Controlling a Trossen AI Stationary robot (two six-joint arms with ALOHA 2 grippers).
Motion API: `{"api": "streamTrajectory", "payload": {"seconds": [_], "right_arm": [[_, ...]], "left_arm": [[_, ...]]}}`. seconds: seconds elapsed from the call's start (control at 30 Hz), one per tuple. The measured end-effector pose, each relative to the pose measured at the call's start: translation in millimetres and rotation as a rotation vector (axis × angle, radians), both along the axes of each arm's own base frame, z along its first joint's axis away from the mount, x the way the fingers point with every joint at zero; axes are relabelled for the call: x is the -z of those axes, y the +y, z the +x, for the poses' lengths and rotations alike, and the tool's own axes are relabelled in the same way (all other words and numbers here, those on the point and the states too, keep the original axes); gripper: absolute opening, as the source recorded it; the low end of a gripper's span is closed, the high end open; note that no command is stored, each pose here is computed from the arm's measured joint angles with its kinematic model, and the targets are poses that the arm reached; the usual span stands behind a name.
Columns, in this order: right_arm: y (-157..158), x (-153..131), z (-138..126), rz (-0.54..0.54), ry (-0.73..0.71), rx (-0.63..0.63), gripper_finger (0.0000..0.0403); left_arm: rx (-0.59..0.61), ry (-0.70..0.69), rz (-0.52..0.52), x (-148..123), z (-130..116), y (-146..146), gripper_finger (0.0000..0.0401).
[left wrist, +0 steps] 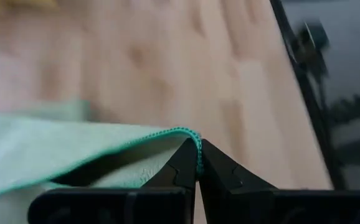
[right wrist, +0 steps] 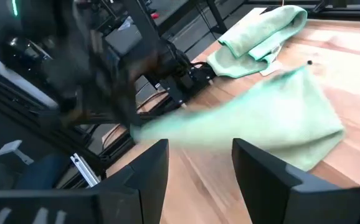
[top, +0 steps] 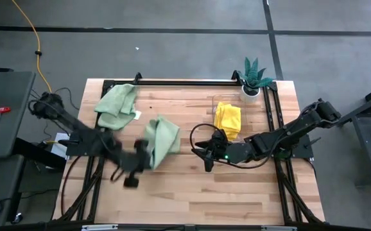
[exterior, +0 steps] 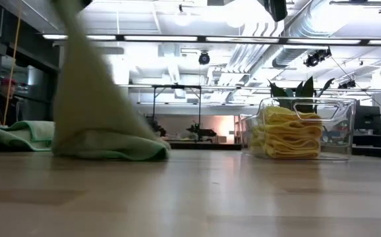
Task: Fold microfiber towels
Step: Fold the bottom green microfiber towel
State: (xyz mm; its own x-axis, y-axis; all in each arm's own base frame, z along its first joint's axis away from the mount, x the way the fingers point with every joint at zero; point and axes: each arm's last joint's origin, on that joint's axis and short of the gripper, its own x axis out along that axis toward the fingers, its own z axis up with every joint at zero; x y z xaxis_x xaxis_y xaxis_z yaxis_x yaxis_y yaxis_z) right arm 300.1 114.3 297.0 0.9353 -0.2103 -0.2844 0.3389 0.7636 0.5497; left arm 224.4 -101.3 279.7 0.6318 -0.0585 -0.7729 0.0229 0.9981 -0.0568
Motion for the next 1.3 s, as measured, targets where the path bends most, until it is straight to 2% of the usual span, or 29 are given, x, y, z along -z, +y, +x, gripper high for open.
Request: {"api": "streamTrajectory", "payload": {"seconds": [0.13,0.23,0.3,0.4,0.5,0.57,0.67,0.83,1.0,1.17,1.3], "right_arm": [[-8,1,3,0.013,0.005,0.023,0.0170],[-15,1,6,0.030,0.009,0.011,0.0170],[-21,1,8,0.042,0.013,0.002,0.0170],[-32,4,15,0.080,0.021,-0.012,0.0170],[-46,11,26,0.109,0.059,-0.056,0.0170],[-53,16,36,0.070,0.124,-0.099,0.0170],[-61,24,55,-0.047,0.227,-0.201,0.0170],[-65,43,87,-0.335,0.488,-0.424,0.0170],[-72,69,116,-0.512,0.671,-0.501,0.0170],[-78,103,134,-0.580,0.776,-0.605,0.0170],[-88,115,142,-0.515,0.797,-0.636,0.0170]], "left_arm": [[-0.016,0.039,-0.149,69,-10,-47,0.0000],[-0.074,0.067,-0.274,114,-19,-71,0.0000],[-0.129,0.101,-0.322,135,-24,-79,0.0000],[-0.189,0.142,-0.353,153,-27,-88,0.0000],[-0.216,0.168,-0.362,162,-28,-92,0.0000],[-0.227,0.172,-0.371,163,-28,-93,0.0000],[-0.231,0.171,-0.377,162,-27,-93,0.0000],[-0.233,0.167,-0.386,161,-27,-93,0.0000],[-0.255,0.173,-0.397,161,-27,-92,0.0000],[-0.277,0.170,-0.408,161,-27,-92,0.0000],[-0.309,0.160,-0.411,161,-27,-92,0.0000]]}}
